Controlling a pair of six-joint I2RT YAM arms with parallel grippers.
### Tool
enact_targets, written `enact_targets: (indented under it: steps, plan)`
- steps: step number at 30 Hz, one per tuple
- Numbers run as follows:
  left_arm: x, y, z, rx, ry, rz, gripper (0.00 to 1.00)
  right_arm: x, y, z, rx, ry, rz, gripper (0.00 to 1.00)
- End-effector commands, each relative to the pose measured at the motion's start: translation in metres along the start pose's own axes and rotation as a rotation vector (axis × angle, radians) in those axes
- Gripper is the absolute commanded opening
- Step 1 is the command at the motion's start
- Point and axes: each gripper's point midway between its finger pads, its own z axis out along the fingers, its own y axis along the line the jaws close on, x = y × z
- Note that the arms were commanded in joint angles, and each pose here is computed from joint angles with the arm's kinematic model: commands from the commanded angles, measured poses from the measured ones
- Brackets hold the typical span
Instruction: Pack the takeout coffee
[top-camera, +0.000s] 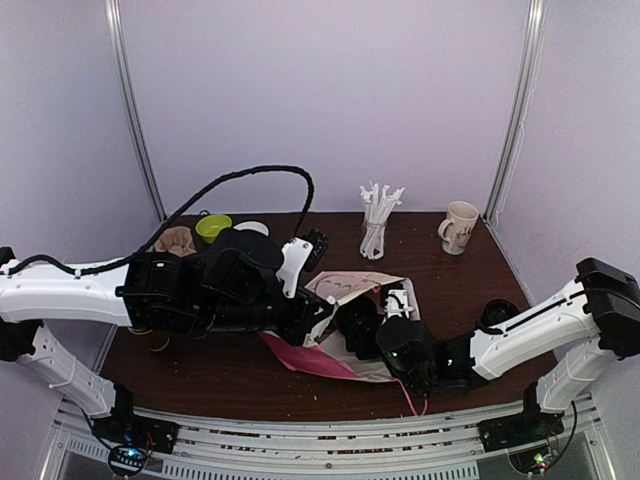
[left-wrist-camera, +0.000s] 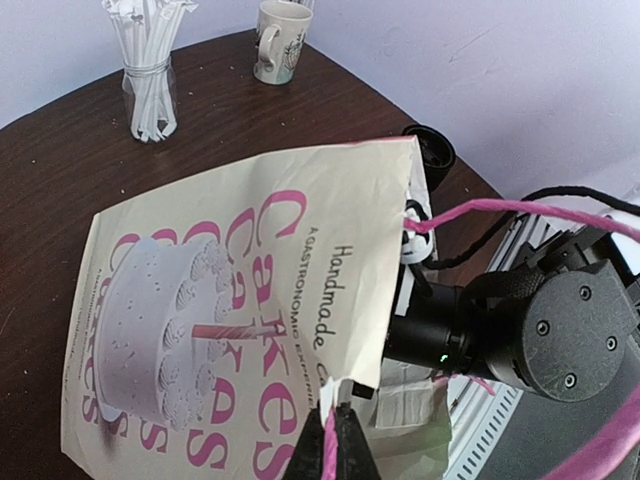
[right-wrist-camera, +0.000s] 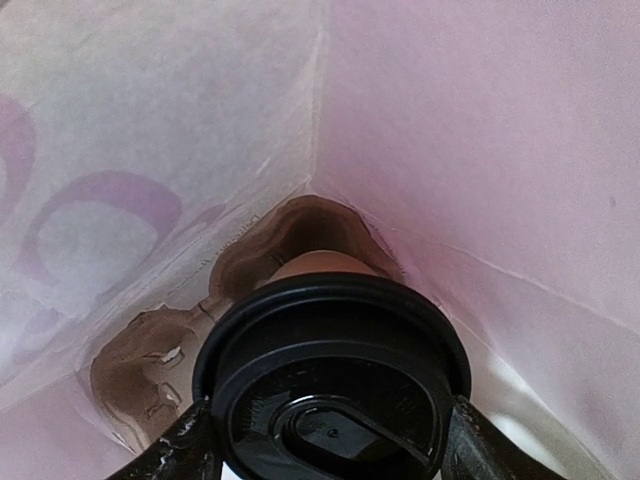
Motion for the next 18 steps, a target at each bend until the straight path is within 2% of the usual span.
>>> enact_targets:
  steps: [1,8,13,18]
  plan:
    - [0.011,0.0,-0.008,0.017,0.051,-0.01,0.0,-0.006,-0.017,0.005,0.073,-0.044,0.004,0.52]
    - [-0.016,-0.026,-0.006,0.114,-0.025,-0.036,0.0,-0.014,-0.006,0.004,0.059,-0.019,-0.062,0.52]
    - [-0.022,-0.038,-0.005,0.179,-0.058,-0.047,0.0,-0.021,-0.003,-0.001,0.07,0.002,-0.116,0.52]
    - [-0.038,-0.05,-0.008,0.234,-0.113,-0.056,0.0,-0.023,0.007,-0.004,0.053,0.068,-0.186,0.53]
